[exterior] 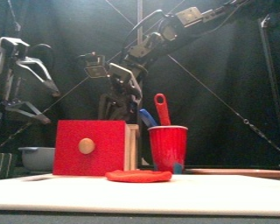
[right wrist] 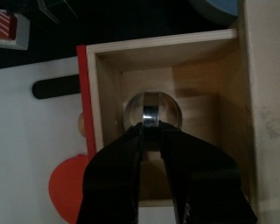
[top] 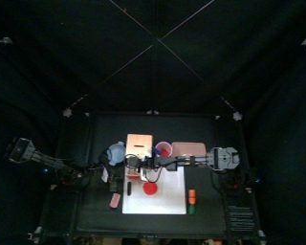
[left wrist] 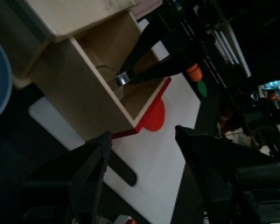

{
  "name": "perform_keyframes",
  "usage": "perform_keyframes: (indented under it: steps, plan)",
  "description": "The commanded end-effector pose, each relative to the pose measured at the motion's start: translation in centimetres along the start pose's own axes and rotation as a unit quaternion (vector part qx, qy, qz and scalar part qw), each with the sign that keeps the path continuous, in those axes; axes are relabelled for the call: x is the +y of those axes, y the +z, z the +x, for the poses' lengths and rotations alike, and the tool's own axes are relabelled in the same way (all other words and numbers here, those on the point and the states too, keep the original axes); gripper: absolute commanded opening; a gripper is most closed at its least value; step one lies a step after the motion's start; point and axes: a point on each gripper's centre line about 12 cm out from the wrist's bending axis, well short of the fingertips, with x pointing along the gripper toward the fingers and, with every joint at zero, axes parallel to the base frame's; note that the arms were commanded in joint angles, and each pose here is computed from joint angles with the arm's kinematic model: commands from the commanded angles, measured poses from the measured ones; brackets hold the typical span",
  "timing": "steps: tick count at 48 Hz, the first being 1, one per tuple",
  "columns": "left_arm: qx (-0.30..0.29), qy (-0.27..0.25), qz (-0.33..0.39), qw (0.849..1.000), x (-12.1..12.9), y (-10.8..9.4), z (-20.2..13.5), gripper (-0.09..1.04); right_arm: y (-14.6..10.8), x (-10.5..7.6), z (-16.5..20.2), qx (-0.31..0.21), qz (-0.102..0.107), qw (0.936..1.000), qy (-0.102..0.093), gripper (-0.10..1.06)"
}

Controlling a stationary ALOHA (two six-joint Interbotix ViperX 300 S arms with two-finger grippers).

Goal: Get the cutter from the drawer then cut the dough then place the extra dough in the bowl
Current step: Place the cutter on the board

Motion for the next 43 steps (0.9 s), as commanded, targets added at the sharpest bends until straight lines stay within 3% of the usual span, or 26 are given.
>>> perform_keyframes:
  steps: [1, 9, 17, 23, 29, 34, 43]
  plan:
    - [-0.006, -0.005, 0.0, 1.0, -0.4, 0.3, 0.1, 0.94, 3.6, 0.0, -5.3, -0.062, -0.01, 0.998, -0.004, 0.57]
    - [-0.007, -0.003, 0.0, 1.0, -0.3, 0.4, 0.1, 0.94, 4.6, 0.1, -9.9, -0.093, -0.016, 0.9955, -0.009, 0.57]
    - [-0.013, 0.0, -0.002, 1.0, -0.1, 0.7, 0.1, 0.94, 3.4, 1.1, -13.3, -0.1, -0.022, 0.9947, -0.001, 0.57]
    - [-0.017, 0.004, -0.005, 1.0, 0.0, 0.9, 0.2, 0.94, 0.9, 2.0, -15.2, -0.092, -0.02, 0.9955, 0.013, 0.57]
    - [-0.024, 0.004, -0.009, 1.0, 0.1, 1.2, 0.1, 0.94, -3.6, 3.3, -16.1, -0.06, -0.017, 0.9974, 0.036, 0.57]
    - [-0.032, 0.005, -0.011, 0.999, 0.2, 1.7, 0.0, 0.94, -7.4, 3.4, -15.5, -0.036, 0.003, 0.998, 0.051, 0.57]
    - [-0.06, 0.006, -0.019, 0.998, 0.3, 3.1, -0.2, 0.94, -11.1, 2.8, -12.9, -0.035, 0.017, 0.9981, 0.047, 0.57]
